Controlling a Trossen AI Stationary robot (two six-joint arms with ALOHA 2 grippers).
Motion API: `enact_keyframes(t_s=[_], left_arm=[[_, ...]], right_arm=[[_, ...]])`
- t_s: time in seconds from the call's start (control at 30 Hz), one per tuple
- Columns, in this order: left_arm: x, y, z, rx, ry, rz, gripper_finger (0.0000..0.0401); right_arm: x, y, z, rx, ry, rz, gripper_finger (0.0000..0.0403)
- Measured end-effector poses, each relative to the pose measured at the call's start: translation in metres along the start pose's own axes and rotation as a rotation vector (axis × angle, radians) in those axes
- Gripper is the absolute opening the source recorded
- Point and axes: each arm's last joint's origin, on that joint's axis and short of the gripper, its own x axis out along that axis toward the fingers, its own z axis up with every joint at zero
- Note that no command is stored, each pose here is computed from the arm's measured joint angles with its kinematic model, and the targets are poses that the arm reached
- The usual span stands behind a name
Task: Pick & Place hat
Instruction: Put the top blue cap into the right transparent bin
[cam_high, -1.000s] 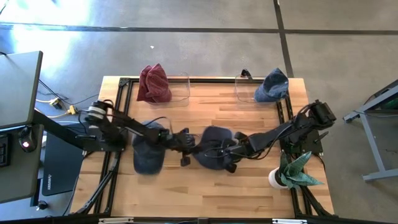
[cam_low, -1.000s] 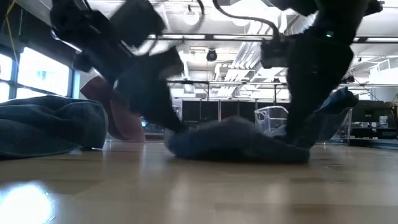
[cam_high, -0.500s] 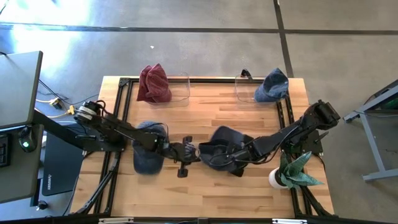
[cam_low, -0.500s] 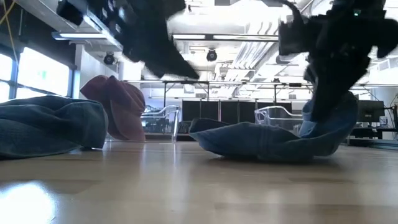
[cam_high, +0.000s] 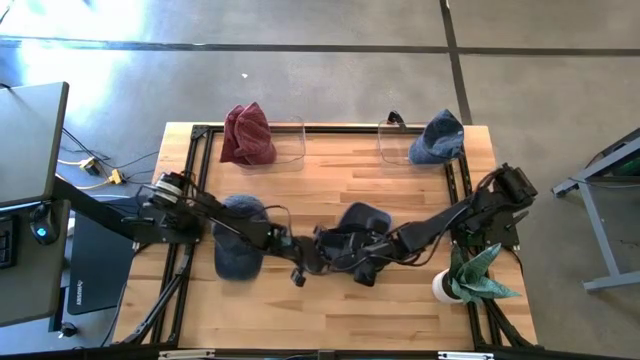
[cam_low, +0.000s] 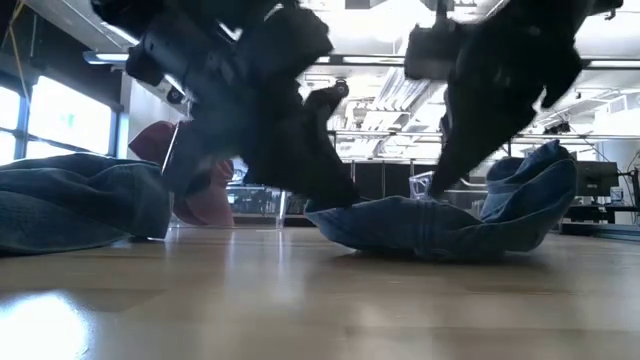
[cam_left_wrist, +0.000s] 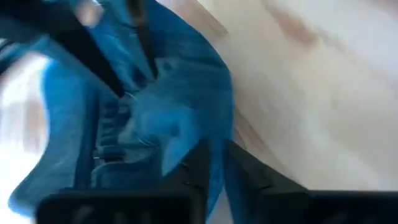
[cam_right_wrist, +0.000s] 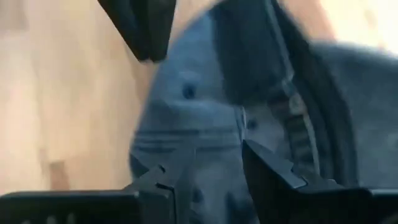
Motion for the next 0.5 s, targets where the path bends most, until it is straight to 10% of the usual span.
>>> enact_keyframes(t_s=[0.33,0.5], left_arm=[[0.022,-0.002,0.002,0.394,0.235,0.014,0.0239],[0.022,0.000,-0.001,0.446,0.302,0.090,0.0263]], right_arm=[[0.009,-0.004,-0.008,-0.007,0.090,-0.025,0.0102],[0.006,0.002,-0.014,-0.036,0.115,-0.016,0.0088]])
